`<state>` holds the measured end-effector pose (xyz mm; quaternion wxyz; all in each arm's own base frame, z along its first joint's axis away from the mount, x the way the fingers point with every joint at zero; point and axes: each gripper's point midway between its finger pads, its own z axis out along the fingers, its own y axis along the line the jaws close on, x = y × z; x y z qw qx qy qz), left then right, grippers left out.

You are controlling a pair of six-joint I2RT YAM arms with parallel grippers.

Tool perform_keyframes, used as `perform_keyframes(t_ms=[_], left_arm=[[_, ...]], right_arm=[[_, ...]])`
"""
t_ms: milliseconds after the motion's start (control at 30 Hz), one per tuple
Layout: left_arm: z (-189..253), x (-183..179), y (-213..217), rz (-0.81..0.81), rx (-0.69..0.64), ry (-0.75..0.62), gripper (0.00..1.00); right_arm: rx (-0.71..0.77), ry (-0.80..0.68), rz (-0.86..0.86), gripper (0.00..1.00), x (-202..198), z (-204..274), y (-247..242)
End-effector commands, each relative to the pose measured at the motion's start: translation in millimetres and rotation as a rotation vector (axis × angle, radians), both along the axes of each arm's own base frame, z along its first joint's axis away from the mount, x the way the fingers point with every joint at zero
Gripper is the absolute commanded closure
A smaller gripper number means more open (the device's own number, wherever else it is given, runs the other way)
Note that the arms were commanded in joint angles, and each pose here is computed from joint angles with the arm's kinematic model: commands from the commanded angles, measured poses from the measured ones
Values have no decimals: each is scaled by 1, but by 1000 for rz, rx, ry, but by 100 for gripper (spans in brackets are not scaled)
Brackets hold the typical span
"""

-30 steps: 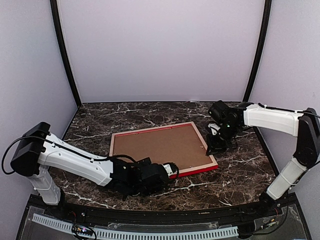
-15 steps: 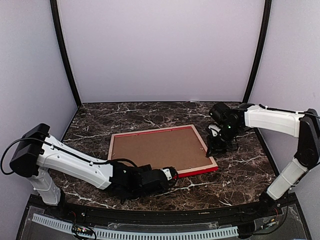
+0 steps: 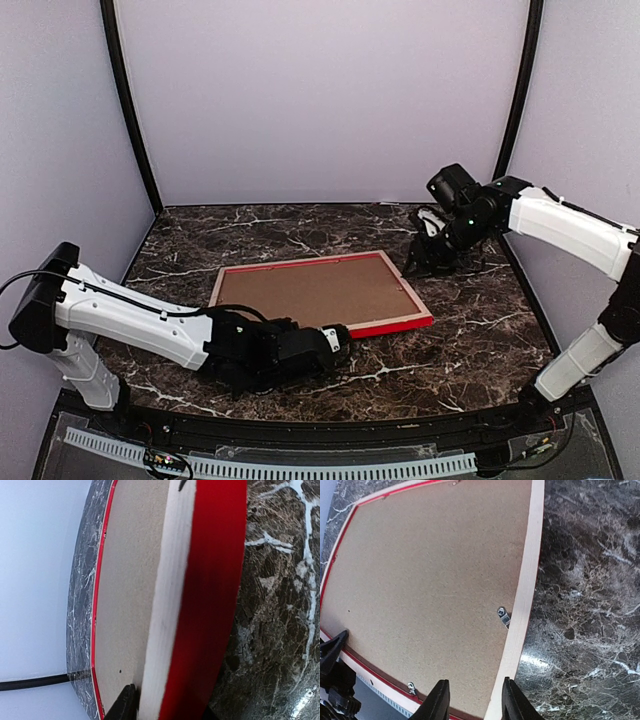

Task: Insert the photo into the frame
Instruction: Pass from the right arm to the left, then turn over the photo frame.

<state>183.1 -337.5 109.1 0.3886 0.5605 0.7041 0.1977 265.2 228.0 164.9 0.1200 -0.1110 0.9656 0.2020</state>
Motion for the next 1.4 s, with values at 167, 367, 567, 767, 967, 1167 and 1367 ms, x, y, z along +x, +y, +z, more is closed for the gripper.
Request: perform_keyframes(t_ms=[167, 367, 567, 767, 967, 1167, 1367], left_arm=[[98, -3, -9, -28, -148, -2, 86], [153, -5, -14, -67, -190, 17, 100], [184, -2, -12, -73, -277, 129, 100], [225, 3, -4, -120, -462, 251, 100], [267, 27, 15, -91, -603, 257, 100], [307, 55, 24, -45, -800, 299, 100], [325, 86, 22, 29, -1001, 382, 100]], right_arm=[[34, -213, -16, 61, 27, 90, -6], [80, -342, -47, 61, 48, 138, -14], [103, -451, -73, 60, 55, 174, -28], [130, -576, -69, 56, 52, 201, -38], [155, -624, -38, 50, 47, 201, -37], [149, -605, -30, 49, 50, 187, -34], [124, -604, -38, 49, 55, 180, -37]])
